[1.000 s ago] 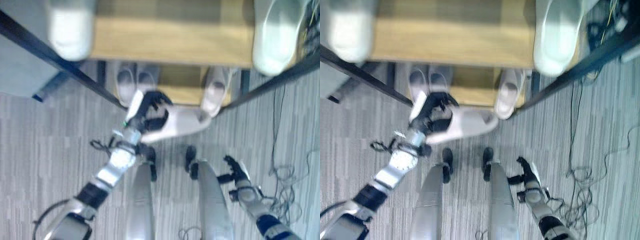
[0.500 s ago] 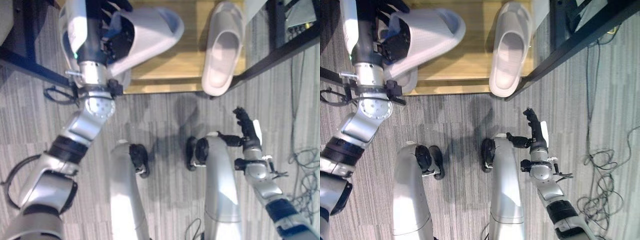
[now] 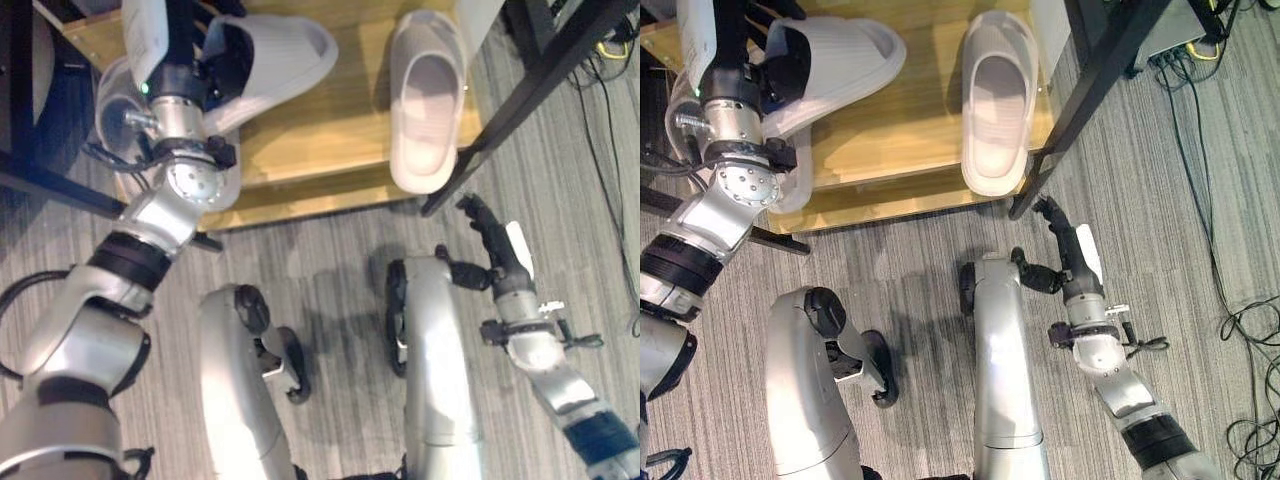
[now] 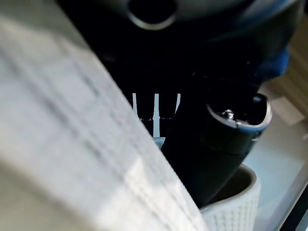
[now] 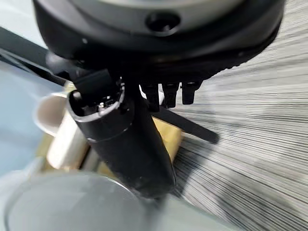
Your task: Arrange the slippers neatly on the shoe rack.
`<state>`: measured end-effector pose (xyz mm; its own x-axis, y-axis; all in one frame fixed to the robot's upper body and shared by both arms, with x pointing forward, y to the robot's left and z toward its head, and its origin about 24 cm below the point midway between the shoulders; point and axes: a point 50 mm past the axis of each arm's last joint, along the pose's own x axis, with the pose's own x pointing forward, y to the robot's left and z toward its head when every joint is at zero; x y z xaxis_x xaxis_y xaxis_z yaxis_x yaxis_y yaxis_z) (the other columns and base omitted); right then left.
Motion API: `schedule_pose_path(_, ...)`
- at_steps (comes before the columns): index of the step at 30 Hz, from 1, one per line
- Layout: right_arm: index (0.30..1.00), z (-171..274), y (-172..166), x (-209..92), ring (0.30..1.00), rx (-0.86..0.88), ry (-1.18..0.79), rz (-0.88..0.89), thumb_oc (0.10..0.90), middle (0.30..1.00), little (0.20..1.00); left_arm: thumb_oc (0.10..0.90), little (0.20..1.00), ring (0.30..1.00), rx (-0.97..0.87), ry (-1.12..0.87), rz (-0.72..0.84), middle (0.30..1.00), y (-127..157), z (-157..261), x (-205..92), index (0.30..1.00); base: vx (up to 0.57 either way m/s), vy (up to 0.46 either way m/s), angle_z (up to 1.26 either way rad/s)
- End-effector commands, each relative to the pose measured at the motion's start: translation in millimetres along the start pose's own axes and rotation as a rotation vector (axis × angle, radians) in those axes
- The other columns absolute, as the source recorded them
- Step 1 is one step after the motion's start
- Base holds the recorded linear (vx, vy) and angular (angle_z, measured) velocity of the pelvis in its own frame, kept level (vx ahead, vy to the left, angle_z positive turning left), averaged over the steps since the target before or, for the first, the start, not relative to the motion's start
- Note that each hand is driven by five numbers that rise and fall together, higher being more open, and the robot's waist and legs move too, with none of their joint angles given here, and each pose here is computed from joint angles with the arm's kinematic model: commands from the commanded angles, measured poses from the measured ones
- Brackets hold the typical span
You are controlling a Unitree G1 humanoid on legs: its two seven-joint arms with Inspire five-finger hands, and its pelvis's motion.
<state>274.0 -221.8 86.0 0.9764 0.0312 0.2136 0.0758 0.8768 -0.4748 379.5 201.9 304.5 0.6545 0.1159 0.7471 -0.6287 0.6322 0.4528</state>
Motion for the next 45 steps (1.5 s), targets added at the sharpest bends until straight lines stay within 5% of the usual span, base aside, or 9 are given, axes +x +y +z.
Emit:
schedule_pose_path(1, 0.9, 55.4, -1.0, 7.8, 0.9, 0.005, -0.284, 0.054, 0.8, 0.9, 0.9, 0.4, 0.3, 0.3, -0.054, -0.113, 0.174, 0.3, 44.9, 50.3, 53.1, 0.3, -0.01, -0.006, 0.04)
schedule_pose_path(8, 0.9, 48.2, 3.7, 5.1, 0.9, -0.01, -0.249, 0.098, 0.8, 0.9, 0.9, 0.4, 0.3, 0.3, -0.076, -0.117, 0.116, 0.3, 29.3, 65.4, 58.9, 0.3, 0.0, -0.002, 0.01)
schedule_pose_path(9, 0.9, 48.0, 4.3, 5.2, 0.9, -0.005, -0.247, 0.1, 0.8, 0.9, 0.9, 0.444, 0.366, 0.366, -0.091, -0.114, 0.106, 0.366, 26.6, 67.2, 58.7, 0.366, -0.01, -0.012, 0.06)
schedule_pose_path(11, 0.9, 47.3, 5.5, 5.6, 0.9, -0.009, -0.242, 0.109, 0.8, 0.9, 0.9, 0.678, 0.716, 0.716, -0.12, -0.124, 0.095, 0.716, 22.8, 74.1, 59.2, 0.716, -0.01, -0.009, 0.07)
schedule_pose_path(13, 0.9, 47.7, 6.6, 6.6, 0.9, -0.014, -0.243, 0.119, 0.8, 0.9, 0.9, 0.8, 0.9, 0.9, -0.156, -0.131, 0.082, 0.9, 17.9, 79.5, 58.0, 0.9, -0.01, -0.011, 0.08)
schedule_pose_path(30, 0.9, 48.8, 9.5, 11.3, 0.9, -0.025, -0.235, 0.15, 0.8, 0.9, 0.9, 0.8, 0.9, 0.9, -0.323, -0.239, -0.079, 0.9, -11.8, 105.1, 28.9, 0.9, -0.03, -0.022, 0.07)
schedule_pose_path(45, 0.9, 44.5, 3.1, 8.8, 0.9, -0.039, -0.217, 0.142, 0.8, 0.9, 0.9, 0.8, 0.9, 0.9, -0.227, -0.162, -0.198, 0.9, -8.9, 49.4, -1.4, 0.9, 0.0, 0.0, 0.01)
